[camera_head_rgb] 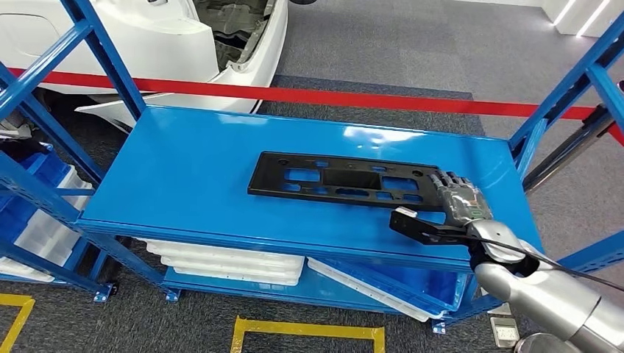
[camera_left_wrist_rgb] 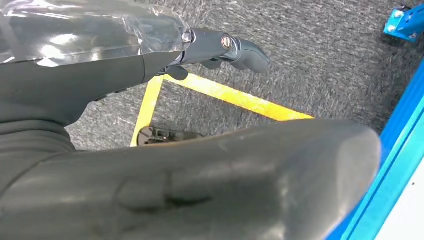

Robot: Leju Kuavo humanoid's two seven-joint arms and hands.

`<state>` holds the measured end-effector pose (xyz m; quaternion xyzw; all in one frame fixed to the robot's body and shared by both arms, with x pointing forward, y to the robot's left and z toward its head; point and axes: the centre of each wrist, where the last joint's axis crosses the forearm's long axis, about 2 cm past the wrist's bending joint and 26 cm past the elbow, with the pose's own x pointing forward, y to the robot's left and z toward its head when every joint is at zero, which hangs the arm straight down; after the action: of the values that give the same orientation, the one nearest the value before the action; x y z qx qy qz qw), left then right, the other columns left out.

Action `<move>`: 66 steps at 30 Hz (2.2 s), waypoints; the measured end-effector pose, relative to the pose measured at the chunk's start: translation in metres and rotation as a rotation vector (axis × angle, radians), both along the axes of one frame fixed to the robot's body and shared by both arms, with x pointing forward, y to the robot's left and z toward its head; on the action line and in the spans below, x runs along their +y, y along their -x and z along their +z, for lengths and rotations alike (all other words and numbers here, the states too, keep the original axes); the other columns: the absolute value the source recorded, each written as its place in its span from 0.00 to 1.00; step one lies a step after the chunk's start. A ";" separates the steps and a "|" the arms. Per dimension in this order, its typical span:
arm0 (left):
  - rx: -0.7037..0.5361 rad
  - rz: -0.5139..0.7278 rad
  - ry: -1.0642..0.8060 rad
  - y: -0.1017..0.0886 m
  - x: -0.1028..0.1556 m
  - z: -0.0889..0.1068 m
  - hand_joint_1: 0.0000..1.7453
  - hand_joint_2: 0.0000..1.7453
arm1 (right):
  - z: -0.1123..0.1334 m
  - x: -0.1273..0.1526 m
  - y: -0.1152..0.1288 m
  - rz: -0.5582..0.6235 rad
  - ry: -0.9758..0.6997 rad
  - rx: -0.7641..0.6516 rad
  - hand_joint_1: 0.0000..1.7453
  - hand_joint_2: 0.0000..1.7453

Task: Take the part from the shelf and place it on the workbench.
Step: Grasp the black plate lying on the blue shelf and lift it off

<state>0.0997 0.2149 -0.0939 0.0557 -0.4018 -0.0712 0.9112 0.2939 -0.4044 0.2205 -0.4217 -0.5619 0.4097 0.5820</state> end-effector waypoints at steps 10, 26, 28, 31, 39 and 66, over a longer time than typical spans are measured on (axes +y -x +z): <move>-0.003 -0.014 -0.009 -0.007 0.001 0.002 0.00 0.00 | 0.003 -0.004 -0.010 0.002 -0.025 -0.035 0.00 1.00; 0.005 -0.010 -0.025 -0.004 0.007 0.000 0.00 0.00 | -0.004 0.000 -0.028 0.002 -0.079 -0.060 0.00 1.00; 0.007 -0.011 -0.027 -0.004 0.008 0.000 0.00 0.00 | -0.006 0.001 -0.030 0.004 -0.084 -0.059 0.00 1.00; 0.006 -0.011 -0.030 -0.005 0.009 0.000 0.00 0.00 | -0.007 0.001 -0.032 0.006 -0.087 -0.060 0.00 1.00; 0.006 -0.005 -0.044 -0.006 0.010 0.000 0.00 0.00 | -0.014 0.005 -0.040 0.022 -0.098 -0.051 0.00 1.00; 0.009 -0.011 -0.063 -0.003 0.018 -0.002 0.00 0.00 | -0.034 0.007 -0.048 -0.015 -0.051 -0.038 0.00 1.00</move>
<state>0.1028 0.2331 -0.0954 0.0818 -0.3957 -0.0891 0.9104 0.3422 -0.3975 0.1864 -0.4187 -0.5799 0.3825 0.5849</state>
